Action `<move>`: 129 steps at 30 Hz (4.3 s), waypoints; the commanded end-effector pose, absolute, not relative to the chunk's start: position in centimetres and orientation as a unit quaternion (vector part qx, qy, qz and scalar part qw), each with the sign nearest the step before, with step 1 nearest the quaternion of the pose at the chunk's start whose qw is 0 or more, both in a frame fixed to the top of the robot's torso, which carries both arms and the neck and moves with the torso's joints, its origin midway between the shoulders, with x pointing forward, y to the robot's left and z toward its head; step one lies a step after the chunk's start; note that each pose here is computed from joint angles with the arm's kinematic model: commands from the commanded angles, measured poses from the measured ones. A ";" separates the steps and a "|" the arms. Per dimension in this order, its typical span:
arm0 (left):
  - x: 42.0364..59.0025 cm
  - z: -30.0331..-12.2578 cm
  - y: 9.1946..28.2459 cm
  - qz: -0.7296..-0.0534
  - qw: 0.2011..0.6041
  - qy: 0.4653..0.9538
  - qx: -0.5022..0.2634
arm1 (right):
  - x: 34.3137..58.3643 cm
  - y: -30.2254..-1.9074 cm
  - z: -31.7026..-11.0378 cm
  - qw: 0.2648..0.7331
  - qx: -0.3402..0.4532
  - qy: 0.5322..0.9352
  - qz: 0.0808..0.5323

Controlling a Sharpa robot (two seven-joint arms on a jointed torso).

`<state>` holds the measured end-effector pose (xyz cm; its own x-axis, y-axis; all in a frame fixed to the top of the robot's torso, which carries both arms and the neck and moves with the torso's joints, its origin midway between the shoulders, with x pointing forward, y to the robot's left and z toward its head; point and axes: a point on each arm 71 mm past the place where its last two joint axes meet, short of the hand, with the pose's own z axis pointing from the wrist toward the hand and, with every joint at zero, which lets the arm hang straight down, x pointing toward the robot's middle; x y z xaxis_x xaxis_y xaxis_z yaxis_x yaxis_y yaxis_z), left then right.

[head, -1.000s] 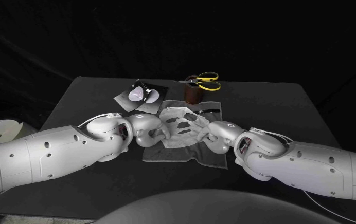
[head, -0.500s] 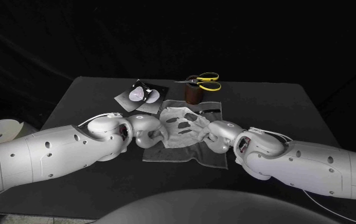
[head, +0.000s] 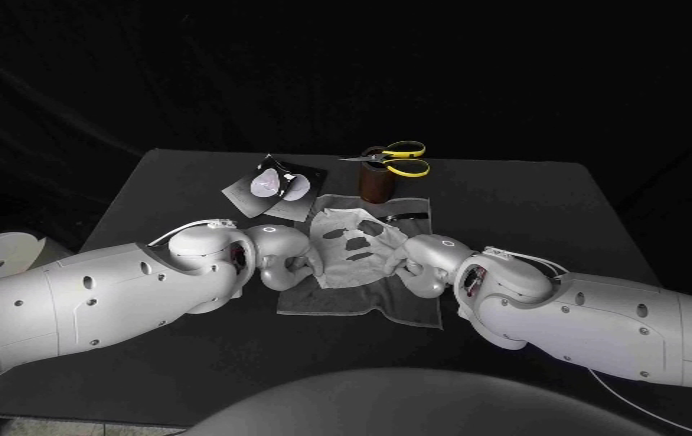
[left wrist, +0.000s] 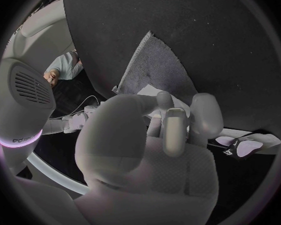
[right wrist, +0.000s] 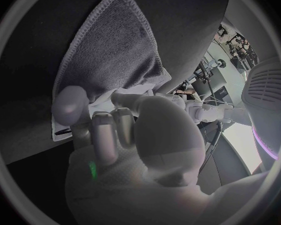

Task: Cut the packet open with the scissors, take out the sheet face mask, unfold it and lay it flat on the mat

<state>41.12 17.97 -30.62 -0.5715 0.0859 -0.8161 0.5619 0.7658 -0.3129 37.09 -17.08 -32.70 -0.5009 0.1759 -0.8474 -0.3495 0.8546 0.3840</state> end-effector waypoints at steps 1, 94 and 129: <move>40.7 -31.1 18.7 -0.263 0.403 0.854 0.199 | 37.0 -17.6 -33.3 0.486 -0.054 0.839 0.240; 41.6 -31.6 18.8 -0.291 0.397 0.851 0.183 | 37.2 -17.8 -33.8 0.476 -0.055 0.850 0.220; 41.4 -28.8 20.3 -0.406 0.508 0.751 0.114 | 37.4 -17.9 -33.9 0.475 -0.054 0.851 0.217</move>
